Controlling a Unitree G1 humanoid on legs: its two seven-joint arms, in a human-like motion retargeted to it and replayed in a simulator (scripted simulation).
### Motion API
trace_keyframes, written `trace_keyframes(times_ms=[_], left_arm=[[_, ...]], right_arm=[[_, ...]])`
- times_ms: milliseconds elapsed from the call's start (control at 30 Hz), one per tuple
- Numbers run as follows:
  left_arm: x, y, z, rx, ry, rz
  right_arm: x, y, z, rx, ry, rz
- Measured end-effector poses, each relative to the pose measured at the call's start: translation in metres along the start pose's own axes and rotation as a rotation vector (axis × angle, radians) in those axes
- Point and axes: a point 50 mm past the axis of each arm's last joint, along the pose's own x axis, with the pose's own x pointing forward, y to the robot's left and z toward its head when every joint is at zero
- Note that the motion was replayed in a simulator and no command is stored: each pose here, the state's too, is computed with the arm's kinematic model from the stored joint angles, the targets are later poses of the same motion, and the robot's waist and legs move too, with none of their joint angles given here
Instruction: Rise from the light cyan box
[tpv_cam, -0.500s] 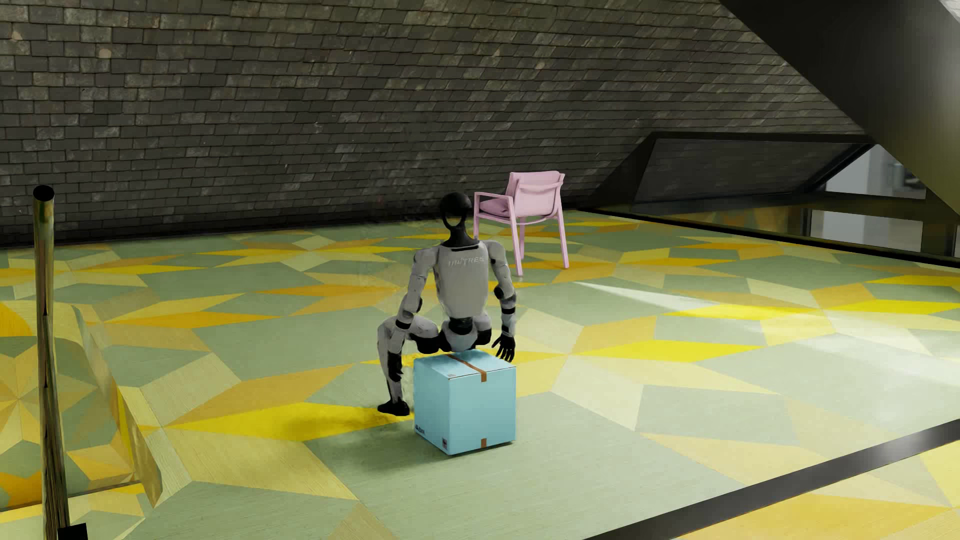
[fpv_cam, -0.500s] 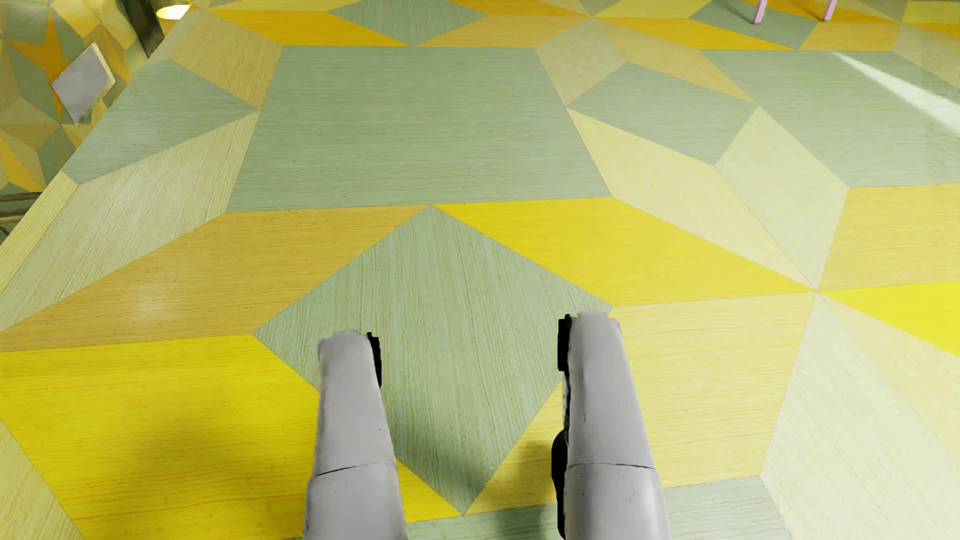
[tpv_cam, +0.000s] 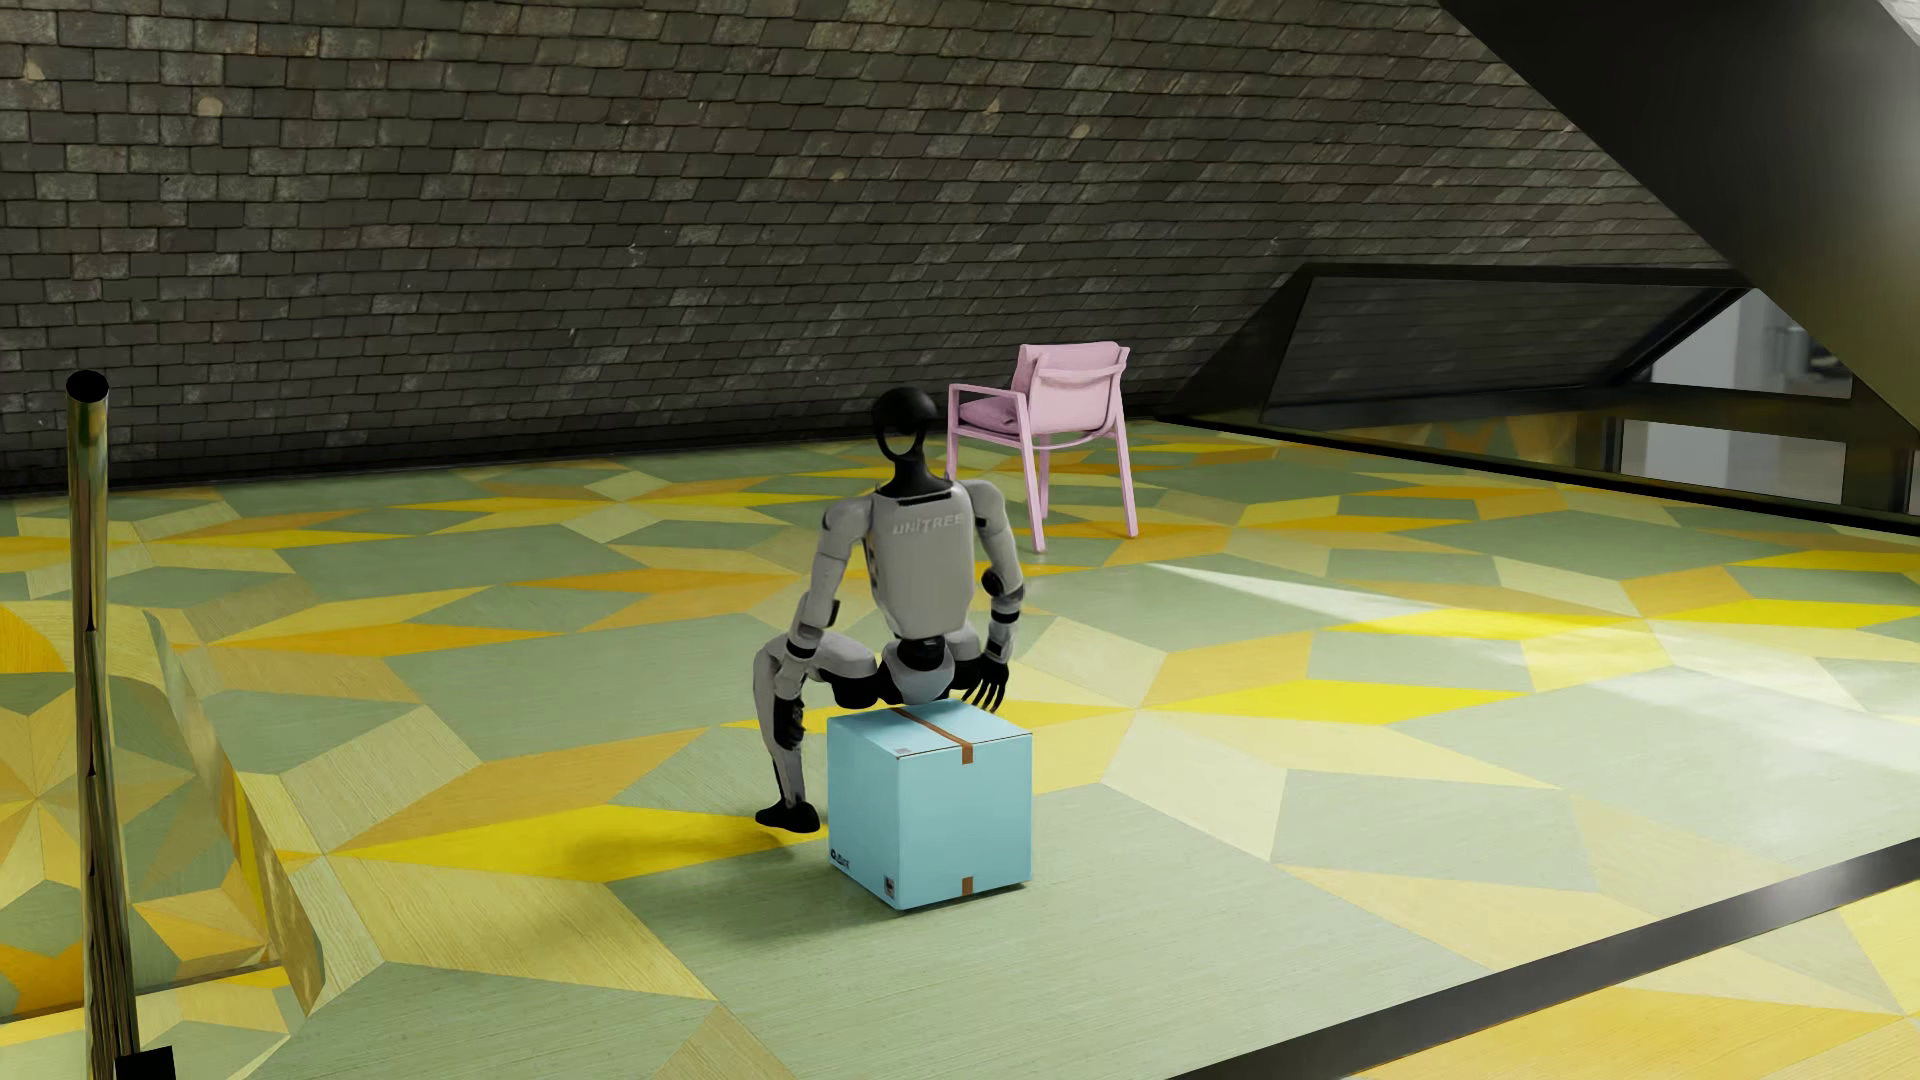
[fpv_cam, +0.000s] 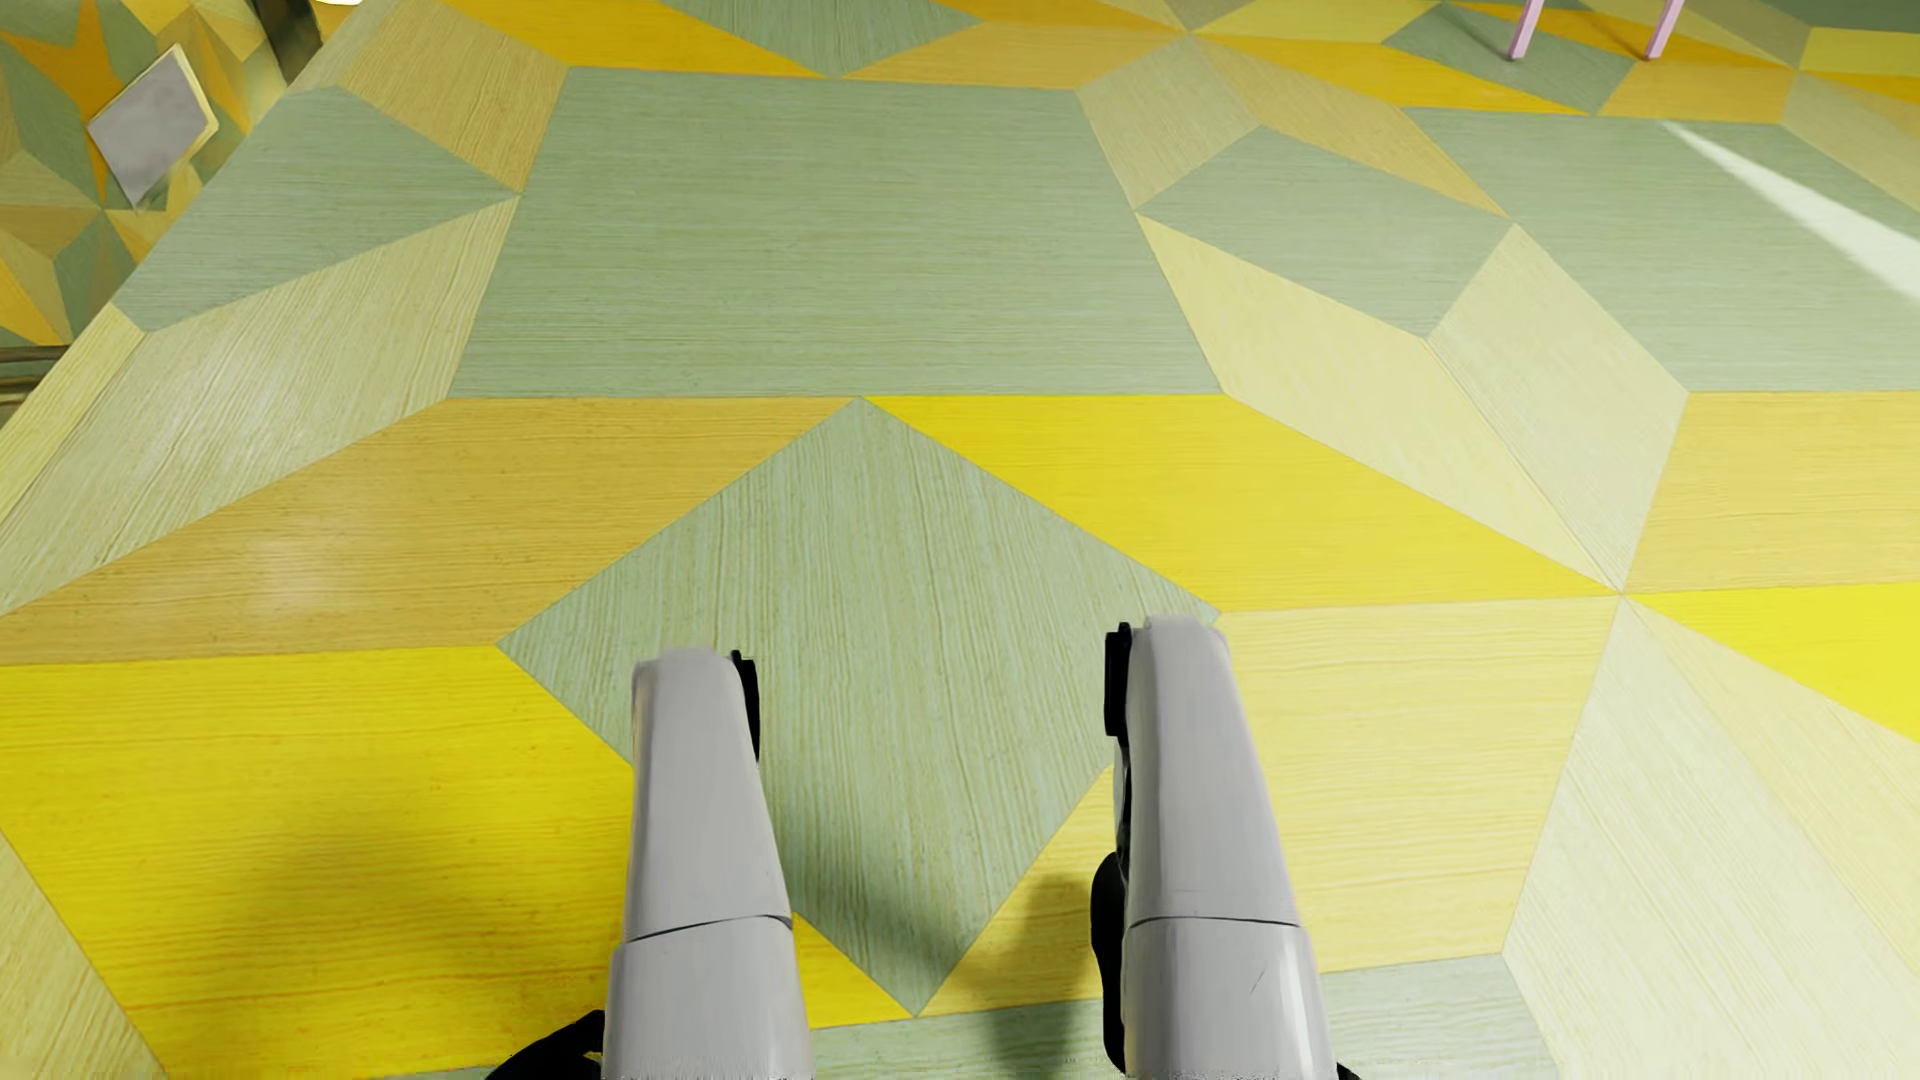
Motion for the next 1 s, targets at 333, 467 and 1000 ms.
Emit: trace_keyframes(times_ms=[333,467,1000], left_arm=[[-0.035,0.054,0.039,-0.054,-0.323,0.208],[-0.11,0.099,0.107,0.04,-0.752,0.684],[-0.254,0.025,0.331,1.311,-1.83,0.476]], right_arm=[[-0.019,-0.058,0.049,0.109,-0.286,-0.25],[-0.102,-0.123,0.117,0.233,-0.799,-0.759],[-0.286,-0.047,0.338,-1.109,-1.812,-0.4]])
